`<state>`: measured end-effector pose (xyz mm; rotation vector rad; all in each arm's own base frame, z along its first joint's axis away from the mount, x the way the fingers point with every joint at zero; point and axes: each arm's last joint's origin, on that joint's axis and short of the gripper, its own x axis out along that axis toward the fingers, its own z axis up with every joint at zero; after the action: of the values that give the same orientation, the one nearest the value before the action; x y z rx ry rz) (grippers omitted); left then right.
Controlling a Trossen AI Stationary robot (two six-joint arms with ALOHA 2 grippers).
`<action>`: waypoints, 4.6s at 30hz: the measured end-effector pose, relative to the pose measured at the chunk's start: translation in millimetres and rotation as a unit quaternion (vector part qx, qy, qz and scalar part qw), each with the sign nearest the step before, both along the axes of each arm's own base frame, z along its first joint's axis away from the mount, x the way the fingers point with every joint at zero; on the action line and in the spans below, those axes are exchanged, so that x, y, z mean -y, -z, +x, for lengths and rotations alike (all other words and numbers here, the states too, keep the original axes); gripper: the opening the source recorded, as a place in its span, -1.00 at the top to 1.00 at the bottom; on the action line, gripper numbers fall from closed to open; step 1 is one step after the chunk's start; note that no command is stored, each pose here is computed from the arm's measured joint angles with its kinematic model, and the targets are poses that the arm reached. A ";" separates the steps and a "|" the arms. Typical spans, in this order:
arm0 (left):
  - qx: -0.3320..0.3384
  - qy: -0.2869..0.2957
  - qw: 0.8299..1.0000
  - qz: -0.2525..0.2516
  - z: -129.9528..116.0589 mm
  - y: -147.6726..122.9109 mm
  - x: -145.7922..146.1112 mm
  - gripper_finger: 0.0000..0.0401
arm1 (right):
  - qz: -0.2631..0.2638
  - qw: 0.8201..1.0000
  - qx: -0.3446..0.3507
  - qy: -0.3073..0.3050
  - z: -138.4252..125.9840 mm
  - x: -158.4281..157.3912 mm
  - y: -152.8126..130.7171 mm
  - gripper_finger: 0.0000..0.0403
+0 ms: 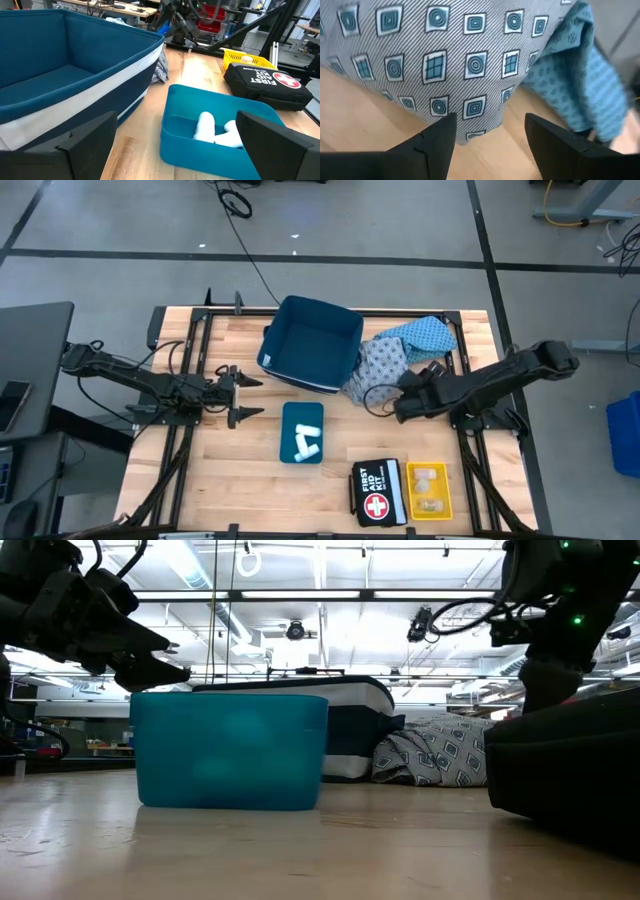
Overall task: Pick & place medical supplies in basket/bin
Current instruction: Put the gray gown in the blue bin
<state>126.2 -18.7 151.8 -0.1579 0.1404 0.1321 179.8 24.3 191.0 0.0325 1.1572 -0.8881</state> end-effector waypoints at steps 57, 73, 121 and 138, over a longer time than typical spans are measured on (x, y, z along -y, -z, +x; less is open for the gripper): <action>0.003 0.010 0.999 -0.030 0.1 -0.1 0.8 -0.98 | 0.275 0.928 0.245 0.058 19.2 115.8 25.8 -0.20; -0.009 0.007 0.999 -0.034 1.3 2.8 1.0 -0.98 | 0.263 0.941 0.212 0.001 41.7 104.9 47.5 0.77; -0.010 0.005 0.999 -0.035 1.4 3.1 1.0 -0.98 | 0.219 0.919 0.279 -0.176 29.9 -1.4 -32.8 0.97; -0.011 0.005 0.999 -0.035 1.4 3.2 1.0 -0.98 | 0.200 0.911 0.204 -0.297 46.1 -38.0 -6.1 0.44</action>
<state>127.6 -19.6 148.5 -0.2258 0.1674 0.1192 225.9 62.3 197.1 0.1828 0.8578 -0.0818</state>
